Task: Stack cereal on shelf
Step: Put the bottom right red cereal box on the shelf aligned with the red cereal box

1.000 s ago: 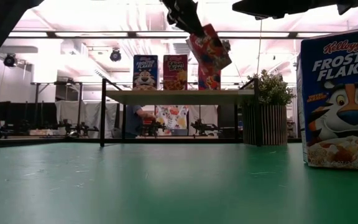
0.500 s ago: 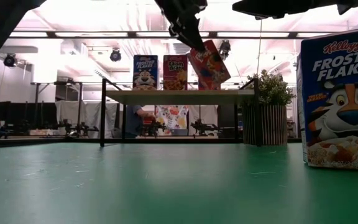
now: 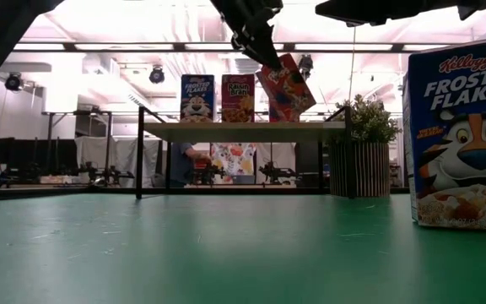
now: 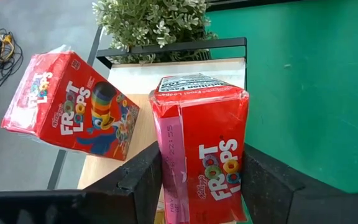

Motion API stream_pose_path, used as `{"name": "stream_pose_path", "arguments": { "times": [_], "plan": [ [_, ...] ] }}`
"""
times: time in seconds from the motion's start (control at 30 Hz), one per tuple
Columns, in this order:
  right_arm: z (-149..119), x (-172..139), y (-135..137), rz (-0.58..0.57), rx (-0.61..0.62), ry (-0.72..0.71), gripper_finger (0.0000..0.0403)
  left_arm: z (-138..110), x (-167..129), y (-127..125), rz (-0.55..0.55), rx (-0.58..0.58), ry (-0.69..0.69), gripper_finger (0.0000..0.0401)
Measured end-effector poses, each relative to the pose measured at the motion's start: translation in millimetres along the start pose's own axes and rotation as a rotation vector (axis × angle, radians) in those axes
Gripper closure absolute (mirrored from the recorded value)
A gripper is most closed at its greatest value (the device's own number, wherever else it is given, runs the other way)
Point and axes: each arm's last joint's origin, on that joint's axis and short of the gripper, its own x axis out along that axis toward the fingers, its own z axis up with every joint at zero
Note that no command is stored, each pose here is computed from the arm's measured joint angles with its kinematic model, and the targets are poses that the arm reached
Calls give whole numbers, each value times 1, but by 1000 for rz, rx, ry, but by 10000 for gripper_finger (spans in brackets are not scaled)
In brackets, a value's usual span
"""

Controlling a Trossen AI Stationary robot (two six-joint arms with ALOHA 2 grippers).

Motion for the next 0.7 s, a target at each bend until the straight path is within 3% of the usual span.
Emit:
{"name": "stream_pose_path", "arguments": {
  "times": [0.33, 0.7],
  "plan": [
    [0, 0, 0, 0, 0, 0, 394, 1, 0, 1, 3, 23, -7, 189],
    [0, 0, 0, -1, -8, 0, 394, 9, 0, 4, 35, 16, -96, 186]
  ]
}}
